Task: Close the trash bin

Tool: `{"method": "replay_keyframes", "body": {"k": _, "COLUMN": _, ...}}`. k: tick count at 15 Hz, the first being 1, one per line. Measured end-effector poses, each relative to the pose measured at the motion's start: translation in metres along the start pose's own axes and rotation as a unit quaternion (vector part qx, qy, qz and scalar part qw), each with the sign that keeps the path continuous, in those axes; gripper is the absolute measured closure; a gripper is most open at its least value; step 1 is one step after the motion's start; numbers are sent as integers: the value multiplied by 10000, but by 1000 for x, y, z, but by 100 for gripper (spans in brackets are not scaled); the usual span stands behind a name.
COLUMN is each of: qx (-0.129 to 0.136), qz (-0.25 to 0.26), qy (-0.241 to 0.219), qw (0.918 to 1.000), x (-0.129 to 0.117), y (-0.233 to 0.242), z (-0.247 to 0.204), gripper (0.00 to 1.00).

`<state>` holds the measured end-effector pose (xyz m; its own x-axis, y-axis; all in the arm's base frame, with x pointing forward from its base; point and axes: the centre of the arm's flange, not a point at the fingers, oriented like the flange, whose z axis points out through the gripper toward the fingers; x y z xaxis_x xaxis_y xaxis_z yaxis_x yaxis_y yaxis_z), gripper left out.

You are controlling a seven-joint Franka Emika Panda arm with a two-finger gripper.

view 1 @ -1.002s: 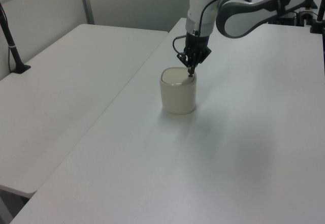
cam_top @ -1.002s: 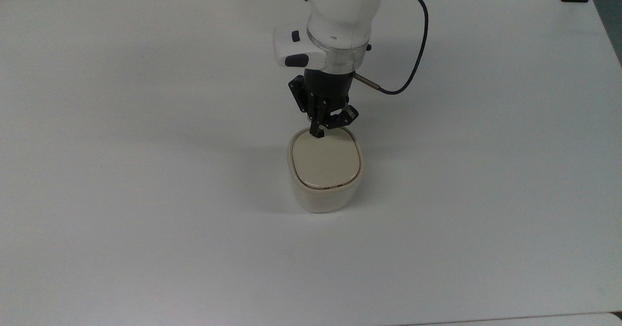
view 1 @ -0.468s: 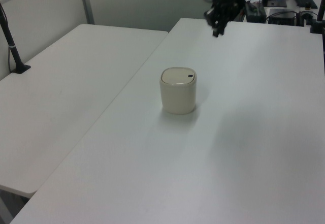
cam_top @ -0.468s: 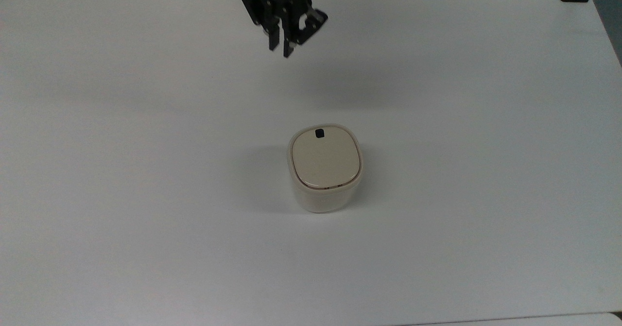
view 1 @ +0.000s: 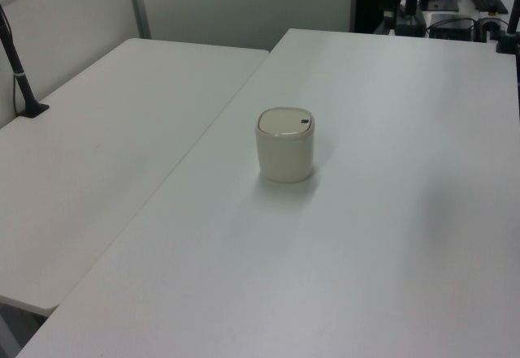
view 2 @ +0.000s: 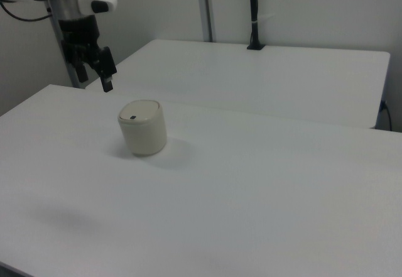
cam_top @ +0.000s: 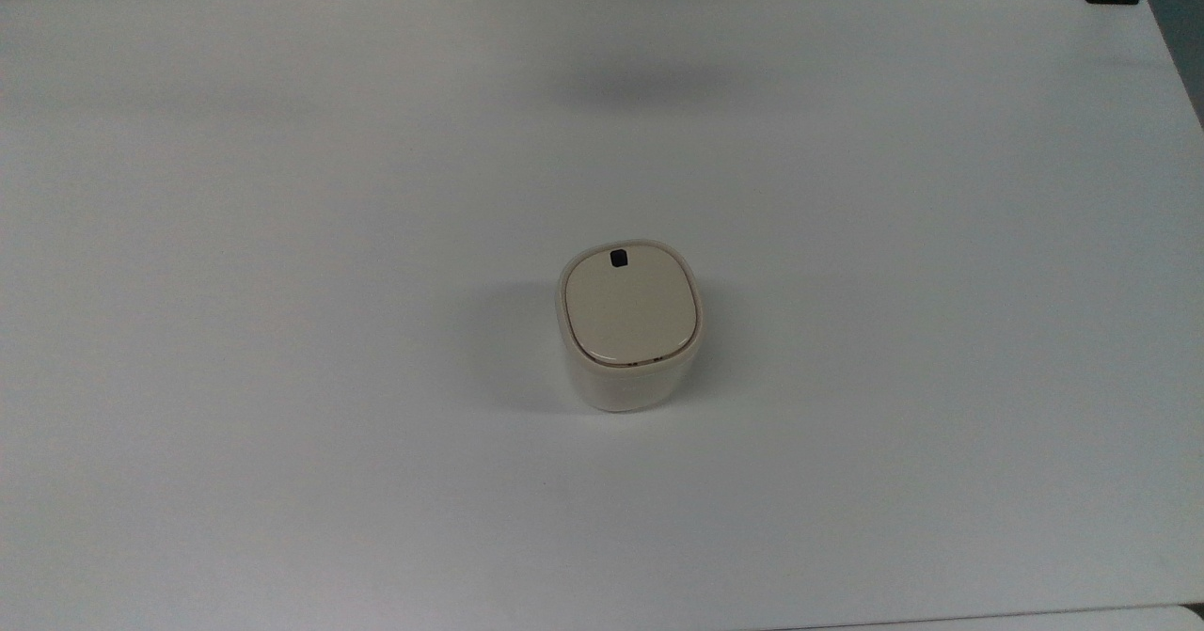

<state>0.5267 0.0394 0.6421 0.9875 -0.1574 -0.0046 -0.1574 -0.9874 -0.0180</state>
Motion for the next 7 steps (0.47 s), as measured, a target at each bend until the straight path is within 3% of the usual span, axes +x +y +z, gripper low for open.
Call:
{"method": "replay_keyframes", "body": {"k": 3, "qx": 19, "qz": -682, "qy": 122, "qw": 9976, "x": 7, "y": 21, "z": 2, "gripper": 0}}
{"method": "replay_keyframes", "body": {"k": 7, "qx": 37, "qz": -820, "qy": 388, "qw": 9959, "x": 27, "y": 27, "z": 13, "gripper": 0}}
